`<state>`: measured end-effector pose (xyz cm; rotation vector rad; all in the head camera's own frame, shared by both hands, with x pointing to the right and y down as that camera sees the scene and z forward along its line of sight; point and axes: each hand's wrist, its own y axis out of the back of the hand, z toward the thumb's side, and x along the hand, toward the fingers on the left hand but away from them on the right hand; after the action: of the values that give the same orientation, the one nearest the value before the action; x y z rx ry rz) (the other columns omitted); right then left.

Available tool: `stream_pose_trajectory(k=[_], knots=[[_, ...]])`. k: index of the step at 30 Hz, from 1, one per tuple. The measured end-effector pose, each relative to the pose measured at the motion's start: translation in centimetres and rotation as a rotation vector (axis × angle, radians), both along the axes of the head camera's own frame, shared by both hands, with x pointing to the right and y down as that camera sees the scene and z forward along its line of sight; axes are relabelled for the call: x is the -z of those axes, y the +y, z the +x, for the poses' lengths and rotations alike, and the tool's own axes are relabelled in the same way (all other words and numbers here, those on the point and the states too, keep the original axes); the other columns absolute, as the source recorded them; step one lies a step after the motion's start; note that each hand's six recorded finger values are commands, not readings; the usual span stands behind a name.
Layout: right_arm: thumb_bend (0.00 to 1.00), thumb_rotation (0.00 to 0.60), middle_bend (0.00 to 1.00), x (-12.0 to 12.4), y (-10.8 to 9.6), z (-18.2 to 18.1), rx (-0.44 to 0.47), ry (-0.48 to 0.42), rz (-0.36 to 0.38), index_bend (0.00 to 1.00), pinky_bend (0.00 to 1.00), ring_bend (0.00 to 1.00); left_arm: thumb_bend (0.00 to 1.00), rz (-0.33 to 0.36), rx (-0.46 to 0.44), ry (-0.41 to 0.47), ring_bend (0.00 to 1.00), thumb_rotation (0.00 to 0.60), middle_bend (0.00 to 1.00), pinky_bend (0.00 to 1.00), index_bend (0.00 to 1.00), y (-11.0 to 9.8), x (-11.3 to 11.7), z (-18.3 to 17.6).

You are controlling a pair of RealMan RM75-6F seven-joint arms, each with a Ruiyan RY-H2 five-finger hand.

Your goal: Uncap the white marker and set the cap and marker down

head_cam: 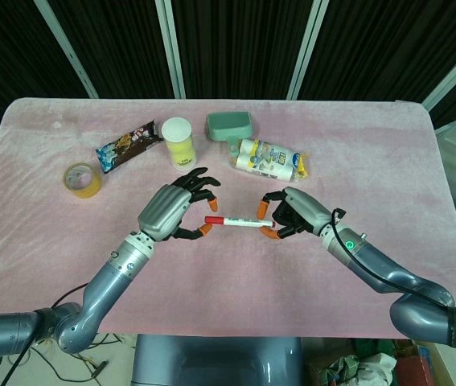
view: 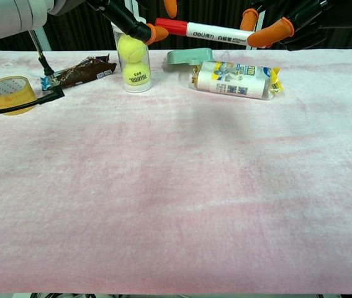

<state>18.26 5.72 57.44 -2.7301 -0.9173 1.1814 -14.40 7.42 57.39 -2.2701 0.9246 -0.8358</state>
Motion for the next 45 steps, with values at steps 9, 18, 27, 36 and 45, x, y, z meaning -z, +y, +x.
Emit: stream_pose_trajectory(k=[9, 18, 27, 36, 45], knots=[[0.45, 0.6, 1.0, 0.02, 0.02, -0.05, -0.002, -0.001, 0.002, 0.74, 0.95, 1.0, 0.31, -0.004, -0.001, -0.001, 0.05, 0.6, 0.22, 0.17, 0.49, 0.14, -0.18, -0.08], [0.45, 0.6, 1.0, -0.06, -0.03, 0.09, -0.011, -0.001, -0.002, 0.74, 0.95, 1.0, 0.31, 0.006, 0.002, -0.001, 0.05, 0.6, 0.22, 0.17, 0.5, 0.1, 0.16, -0.1], [0.45, 0.6, 1.0, -0.13, -0.05, 0.04, -0.006, 0.003, -0.005, 0.74, 0.95, 1.0, 0.31, 0.002, 0.003, -0.012, 0.05, 0.6, 0.22, 0.17, 0.51, 0.17, -0.27, -0.21], [0.45, 0.6, 1.0, -0.11, -0.08, 0.26, -0.018, -0.001, -0.011, 0.75, 0.95, 1.0, 0.31, -0.001, -0.004, -0.009, 0.05, 0.6, 0.22, 0.17, 0.51, 0.34, -0.39, 0.17], [0.45, 0.6, 1.0, 0.02, -0.03, 0.26, -0.019, -0.006, -0.014, 0.75, 0.95, 1.0, 0.35, -0.002, -0.003, -0.003, 0.05, 0.6, 0.23, 0.17, 0.53, 0.47, -0.49, 0.5]])
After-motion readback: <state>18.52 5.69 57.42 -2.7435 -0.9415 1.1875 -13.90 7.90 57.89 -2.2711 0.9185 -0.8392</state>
